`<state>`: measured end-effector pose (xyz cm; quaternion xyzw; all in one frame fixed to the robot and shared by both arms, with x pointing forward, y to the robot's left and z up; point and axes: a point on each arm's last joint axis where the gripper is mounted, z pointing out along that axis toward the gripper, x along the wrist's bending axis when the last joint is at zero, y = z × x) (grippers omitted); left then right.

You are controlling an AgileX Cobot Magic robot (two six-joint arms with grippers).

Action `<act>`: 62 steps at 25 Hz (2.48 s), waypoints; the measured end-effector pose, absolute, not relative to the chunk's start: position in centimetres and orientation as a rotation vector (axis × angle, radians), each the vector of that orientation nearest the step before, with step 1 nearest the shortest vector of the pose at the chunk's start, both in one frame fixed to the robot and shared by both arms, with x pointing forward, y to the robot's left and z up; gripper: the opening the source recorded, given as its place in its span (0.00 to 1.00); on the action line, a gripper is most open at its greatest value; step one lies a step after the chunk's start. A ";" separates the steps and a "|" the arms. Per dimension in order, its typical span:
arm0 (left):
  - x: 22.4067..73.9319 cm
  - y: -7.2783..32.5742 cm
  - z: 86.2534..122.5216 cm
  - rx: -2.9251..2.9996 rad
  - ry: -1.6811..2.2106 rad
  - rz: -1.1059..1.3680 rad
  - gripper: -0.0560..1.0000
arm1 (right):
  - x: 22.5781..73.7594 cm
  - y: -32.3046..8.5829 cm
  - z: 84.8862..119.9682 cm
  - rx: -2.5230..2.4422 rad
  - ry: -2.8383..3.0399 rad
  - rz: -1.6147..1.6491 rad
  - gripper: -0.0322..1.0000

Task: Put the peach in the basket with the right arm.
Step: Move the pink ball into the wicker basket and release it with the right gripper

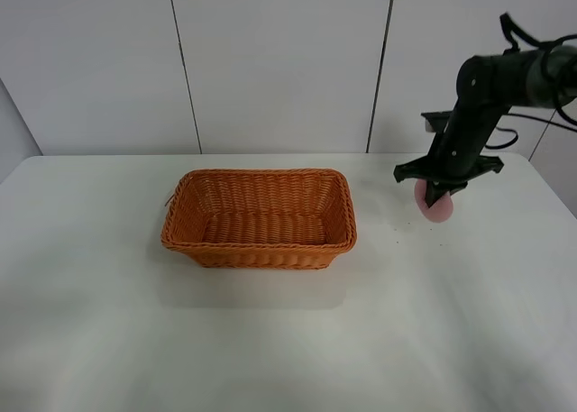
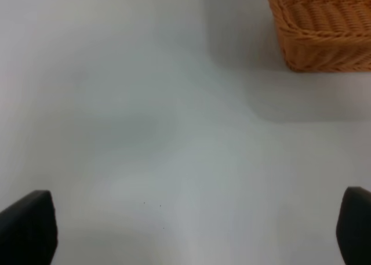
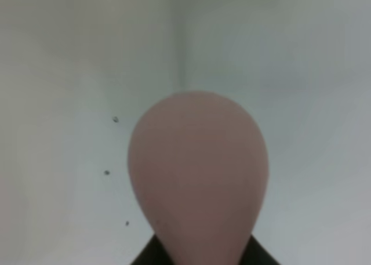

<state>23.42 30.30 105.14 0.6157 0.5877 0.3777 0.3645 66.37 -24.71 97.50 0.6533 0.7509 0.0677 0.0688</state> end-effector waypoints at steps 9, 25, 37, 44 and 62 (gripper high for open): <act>23.4 30.3 105.1 1.584 1.512 0.971 0.99 | 67.6 -24.6 105.1 1.913 2.202 0.309 0.04; 23.4 30.3 105.1 1.584 1.512 0.971 0.99 | 63.2 -9.1 105.6 1.499 2.510 0.458 0.04; 23.4 30.3 105.1 1.584 1.512 0.971 0.99 | 62.3 0.3 97.2 1.283 2.623 0.543 0.04; 23.4 30.3 105.1 1.584 1.512 0.971 0.99 | 63.1 0.9 92.1 1.375 2.614 0.493 0.34; 23.4 30.3 105.1 1.584 1.512 0.971 0.99 | 63.9 0.3 103.4 1.347 2.541 0.558 0.70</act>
